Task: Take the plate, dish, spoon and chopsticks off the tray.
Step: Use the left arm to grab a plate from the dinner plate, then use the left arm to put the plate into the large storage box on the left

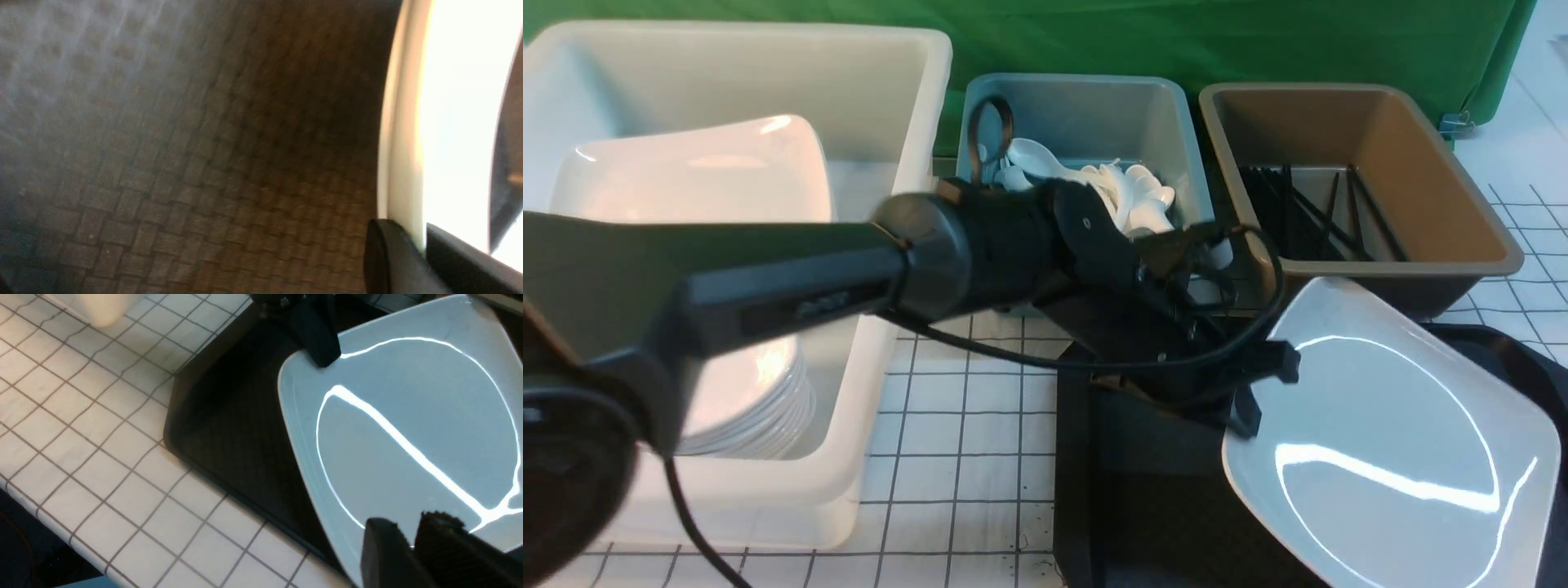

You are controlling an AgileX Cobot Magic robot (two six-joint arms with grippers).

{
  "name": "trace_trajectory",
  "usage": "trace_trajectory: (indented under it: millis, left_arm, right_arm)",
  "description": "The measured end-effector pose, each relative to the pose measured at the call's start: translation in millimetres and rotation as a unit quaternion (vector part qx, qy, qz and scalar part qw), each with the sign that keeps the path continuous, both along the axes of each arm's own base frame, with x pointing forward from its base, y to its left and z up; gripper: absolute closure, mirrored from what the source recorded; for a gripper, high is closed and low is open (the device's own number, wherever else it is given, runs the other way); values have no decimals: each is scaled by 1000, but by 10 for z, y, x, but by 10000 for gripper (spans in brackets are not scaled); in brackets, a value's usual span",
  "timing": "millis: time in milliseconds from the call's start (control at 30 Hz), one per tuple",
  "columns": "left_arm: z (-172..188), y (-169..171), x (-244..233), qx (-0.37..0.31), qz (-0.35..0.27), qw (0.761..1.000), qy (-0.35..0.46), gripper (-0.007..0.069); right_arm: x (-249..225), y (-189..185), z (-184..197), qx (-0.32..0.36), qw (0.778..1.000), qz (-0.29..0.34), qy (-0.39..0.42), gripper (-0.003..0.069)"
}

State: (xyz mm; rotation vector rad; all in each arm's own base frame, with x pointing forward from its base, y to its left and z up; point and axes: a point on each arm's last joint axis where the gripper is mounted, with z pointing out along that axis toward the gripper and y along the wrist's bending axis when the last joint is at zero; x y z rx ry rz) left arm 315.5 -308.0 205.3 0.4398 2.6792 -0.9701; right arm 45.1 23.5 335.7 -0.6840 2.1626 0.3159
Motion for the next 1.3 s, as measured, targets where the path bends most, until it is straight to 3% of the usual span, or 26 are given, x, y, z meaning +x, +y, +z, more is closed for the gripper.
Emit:
trace_trajectory:
  millis: [233,567,733,967,1133,1167,1200,1233,1300]
  left_arm:
    - [515,106,-87,-22,-17,997,-71,606]
    - [676,166,-137,-26,-25,996,-84,606]
    - [996,390,-77,-50,9,991,-124,606]
    - [1459,939,87,-86,93,976,-178,606]
    - [1794,1606,201,-99,176,955,-215,606]
    - [1902,1893,229,-101,213,945,-228,606]
    - [1927,1931,224,-104,218,943,-231,606]
    - [2022,2289,258,-107,267,926,-244,606]
    - [2098,2624,266,-114,315,908,-251,606]
  right_arm:
    - [0,0,0,0,1000,0,0,481]
    - [0,0,0,0,1000,0,0,477]
    - [0,0,0,-1,1000,1,0,472]
    - [1,2,3,1,1000,1,-2,466]
    - [2,4,5,1,1000,2,-3,462]
    - [2,4,5,1,1000,2,-3,462]
    - [2,4,5,1,1000,2,-3,461]
    - [2,4,5,1,1000,2,-3,460]
    - [2,4,5,1,1000,2,-3,460]
